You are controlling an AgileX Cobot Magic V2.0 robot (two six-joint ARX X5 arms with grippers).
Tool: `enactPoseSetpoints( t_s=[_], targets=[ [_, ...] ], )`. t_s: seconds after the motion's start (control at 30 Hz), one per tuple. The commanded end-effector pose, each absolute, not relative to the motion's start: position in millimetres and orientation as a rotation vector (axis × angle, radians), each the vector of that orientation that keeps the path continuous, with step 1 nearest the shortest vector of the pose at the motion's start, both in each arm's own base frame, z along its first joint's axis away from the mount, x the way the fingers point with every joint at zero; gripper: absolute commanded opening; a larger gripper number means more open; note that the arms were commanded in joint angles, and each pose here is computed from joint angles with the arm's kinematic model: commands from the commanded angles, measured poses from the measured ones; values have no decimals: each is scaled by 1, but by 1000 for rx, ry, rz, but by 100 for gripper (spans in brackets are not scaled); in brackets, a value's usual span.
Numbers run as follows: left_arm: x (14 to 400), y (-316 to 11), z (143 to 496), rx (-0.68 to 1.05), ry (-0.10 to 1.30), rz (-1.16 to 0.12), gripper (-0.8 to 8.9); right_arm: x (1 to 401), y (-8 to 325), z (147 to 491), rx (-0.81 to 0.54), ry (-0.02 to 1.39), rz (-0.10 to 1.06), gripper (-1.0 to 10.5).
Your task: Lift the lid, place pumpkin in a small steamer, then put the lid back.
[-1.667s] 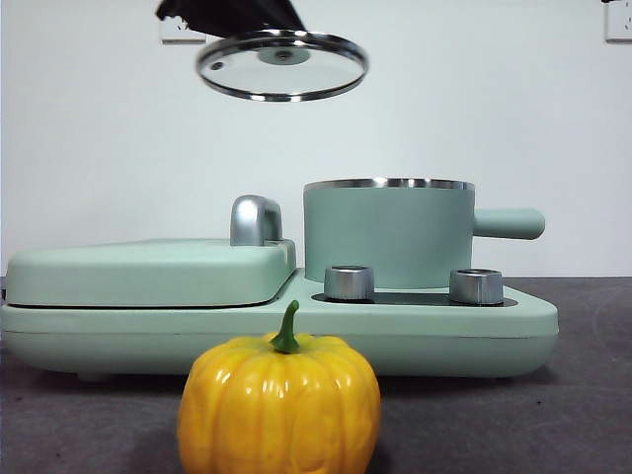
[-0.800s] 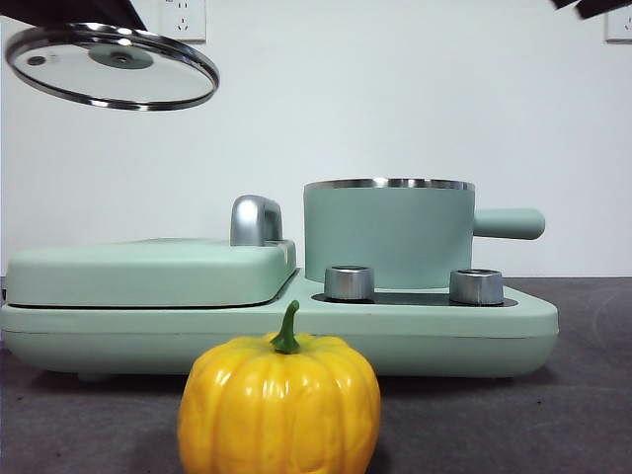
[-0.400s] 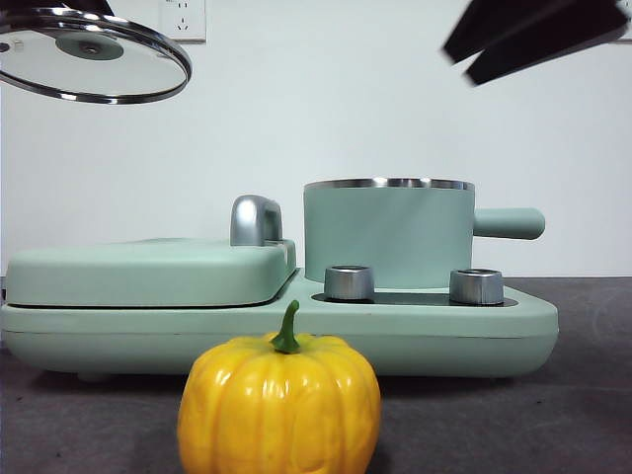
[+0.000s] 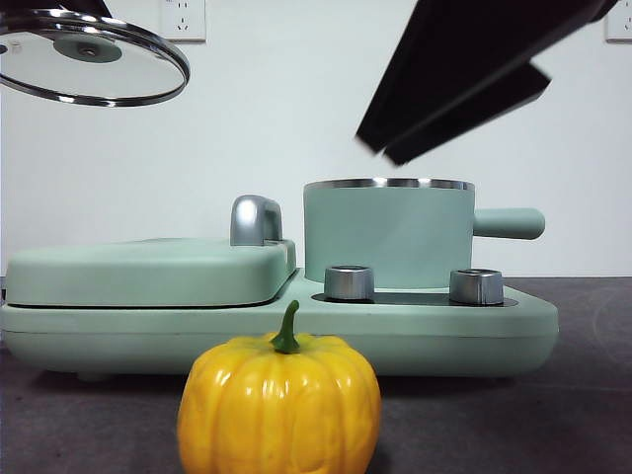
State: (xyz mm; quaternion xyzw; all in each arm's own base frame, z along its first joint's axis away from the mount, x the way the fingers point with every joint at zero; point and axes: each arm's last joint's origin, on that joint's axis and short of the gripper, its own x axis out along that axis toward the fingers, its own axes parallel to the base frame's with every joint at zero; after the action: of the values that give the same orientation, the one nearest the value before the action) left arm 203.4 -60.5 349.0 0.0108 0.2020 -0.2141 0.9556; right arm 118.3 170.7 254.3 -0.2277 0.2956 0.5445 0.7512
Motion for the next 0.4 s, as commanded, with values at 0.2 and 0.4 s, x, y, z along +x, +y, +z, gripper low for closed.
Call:
enactPoseSetpoints(
  t_s=[0.2, 0.4],
  targets=[
    [204, -61, 357, 12, 363, -435, 10, 118, 197, 235, -560, 707, 1232, 406],
    [204, -61, 357, 13, 363, -435, 10, 126, 211, 223, -558, 705, 1236, 452]
  ],
)
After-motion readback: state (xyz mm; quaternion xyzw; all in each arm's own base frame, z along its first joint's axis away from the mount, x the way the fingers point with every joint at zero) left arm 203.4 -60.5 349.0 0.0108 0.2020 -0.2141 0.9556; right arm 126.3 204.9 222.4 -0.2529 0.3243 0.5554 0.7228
